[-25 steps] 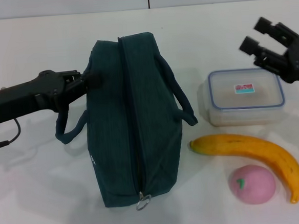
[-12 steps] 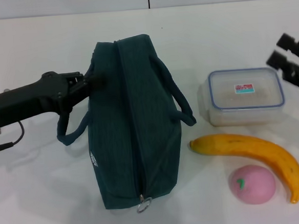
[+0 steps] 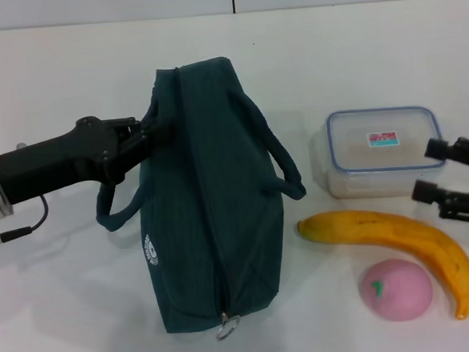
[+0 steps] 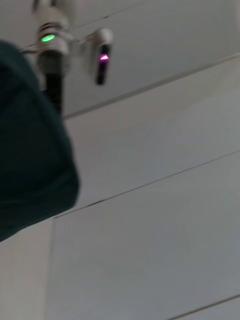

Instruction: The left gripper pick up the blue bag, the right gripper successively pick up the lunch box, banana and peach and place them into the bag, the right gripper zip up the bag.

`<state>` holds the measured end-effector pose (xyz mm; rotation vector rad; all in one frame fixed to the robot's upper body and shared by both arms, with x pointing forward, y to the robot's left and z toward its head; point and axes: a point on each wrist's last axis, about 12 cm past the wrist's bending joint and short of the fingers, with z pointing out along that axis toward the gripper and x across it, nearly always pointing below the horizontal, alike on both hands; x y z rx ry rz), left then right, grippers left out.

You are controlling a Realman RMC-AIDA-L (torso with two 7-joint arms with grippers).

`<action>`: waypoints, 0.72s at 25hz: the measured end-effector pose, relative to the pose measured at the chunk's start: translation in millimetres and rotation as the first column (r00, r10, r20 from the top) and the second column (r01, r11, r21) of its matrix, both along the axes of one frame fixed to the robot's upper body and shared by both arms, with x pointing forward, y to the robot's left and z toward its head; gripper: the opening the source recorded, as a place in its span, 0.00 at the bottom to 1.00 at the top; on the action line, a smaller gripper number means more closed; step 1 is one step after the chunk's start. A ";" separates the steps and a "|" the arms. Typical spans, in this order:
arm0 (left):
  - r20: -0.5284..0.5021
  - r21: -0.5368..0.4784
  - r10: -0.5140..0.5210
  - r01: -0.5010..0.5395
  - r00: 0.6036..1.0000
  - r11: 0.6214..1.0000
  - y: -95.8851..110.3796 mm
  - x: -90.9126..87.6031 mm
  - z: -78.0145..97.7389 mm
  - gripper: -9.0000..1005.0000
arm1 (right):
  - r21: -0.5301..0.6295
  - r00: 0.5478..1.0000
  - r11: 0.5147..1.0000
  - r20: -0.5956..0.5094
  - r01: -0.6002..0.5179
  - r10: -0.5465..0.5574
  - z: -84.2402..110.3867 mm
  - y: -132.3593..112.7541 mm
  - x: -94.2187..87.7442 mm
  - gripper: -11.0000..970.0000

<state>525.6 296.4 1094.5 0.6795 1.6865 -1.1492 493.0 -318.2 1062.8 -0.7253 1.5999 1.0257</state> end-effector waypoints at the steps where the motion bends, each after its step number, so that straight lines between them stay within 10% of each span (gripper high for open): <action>1: 0.000 0.000 0.002 -0.002 1.000 1.000 -0.5 0.2 -0.3 0.06 | -0.025 1.000 1.000 -0.001 -0.011 0.011 -1.7 2.6 2.2 0.86; 18: 0.007 -0.011 0.026 -0.026 1.000 1.000 -1.7 2.9 0.1 0.06 | -0.182 0.998 0.982 -0.061 -0.041 0.030 -15.2 2.0 8.2 0.86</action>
